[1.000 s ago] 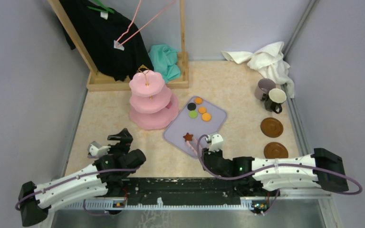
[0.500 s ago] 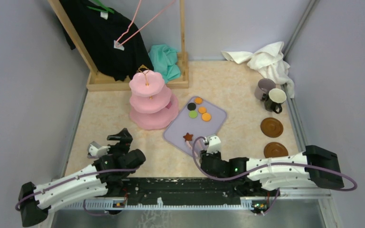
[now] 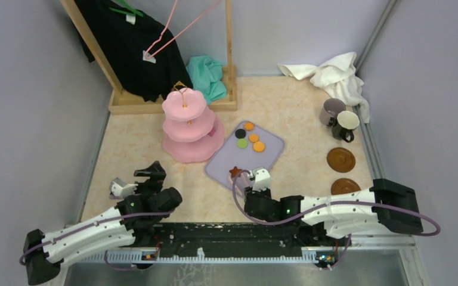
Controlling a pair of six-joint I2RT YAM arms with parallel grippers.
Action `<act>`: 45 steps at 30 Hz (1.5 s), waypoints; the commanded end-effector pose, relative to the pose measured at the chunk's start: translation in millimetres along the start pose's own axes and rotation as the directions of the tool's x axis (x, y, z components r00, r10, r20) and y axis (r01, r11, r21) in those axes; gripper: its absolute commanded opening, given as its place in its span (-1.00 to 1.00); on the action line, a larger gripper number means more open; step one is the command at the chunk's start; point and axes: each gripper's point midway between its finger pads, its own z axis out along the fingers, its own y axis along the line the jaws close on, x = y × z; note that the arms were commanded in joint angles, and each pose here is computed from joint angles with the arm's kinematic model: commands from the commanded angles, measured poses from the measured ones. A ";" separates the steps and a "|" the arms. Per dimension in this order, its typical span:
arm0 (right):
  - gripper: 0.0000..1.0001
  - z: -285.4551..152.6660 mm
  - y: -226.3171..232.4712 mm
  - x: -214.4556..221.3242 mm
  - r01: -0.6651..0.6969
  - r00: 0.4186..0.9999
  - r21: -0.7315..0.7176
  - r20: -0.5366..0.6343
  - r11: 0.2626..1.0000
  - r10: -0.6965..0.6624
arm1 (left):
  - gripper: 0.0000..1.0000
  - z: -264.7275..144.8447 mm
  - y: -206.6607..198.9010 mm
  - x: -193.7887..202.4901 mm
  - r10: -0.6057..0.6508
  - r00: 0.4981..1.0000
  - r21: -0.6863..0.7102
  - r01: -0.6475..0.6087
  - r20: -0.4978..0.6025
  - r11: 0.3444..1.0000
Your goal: Serve the afternoon tea
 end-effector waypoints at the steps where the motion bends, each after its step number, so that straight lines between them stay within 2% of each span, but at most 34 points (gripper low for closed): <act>1: -0.23 -2.1 18.9 -22.7 -0.031 0.998 -0.021 0.054 0.999 0.032 | 0.98 1.4 9.5 -7.3 0.034 0.999 0.007 -0.035 0.031 0.999; 27: -0.16 13.9 21.5 -27.3 -0.009 0.999 0.052 0.033 0.999 0.008 | 0.98 2.4 18.1 -9.1 0.023 0.999 0.004 -0.023 0.038 1.000; 35: 0.04 8.9 20.8 -30.1 -0.003 0.999 0.041 0.037 0.999 0.002 | 0.98 2.2 15.4 -9.8 0.023 0.999 0.006 -0.023 0.040 1.000; 45: 0.18 17.9 25.0 -11.1 0.013 1.000 0.041 -0.009 0.999 -0.013 | 0.98 2.1 14.9 -9.2 0.028 0.999 0.004 -0.029 0.039 1.000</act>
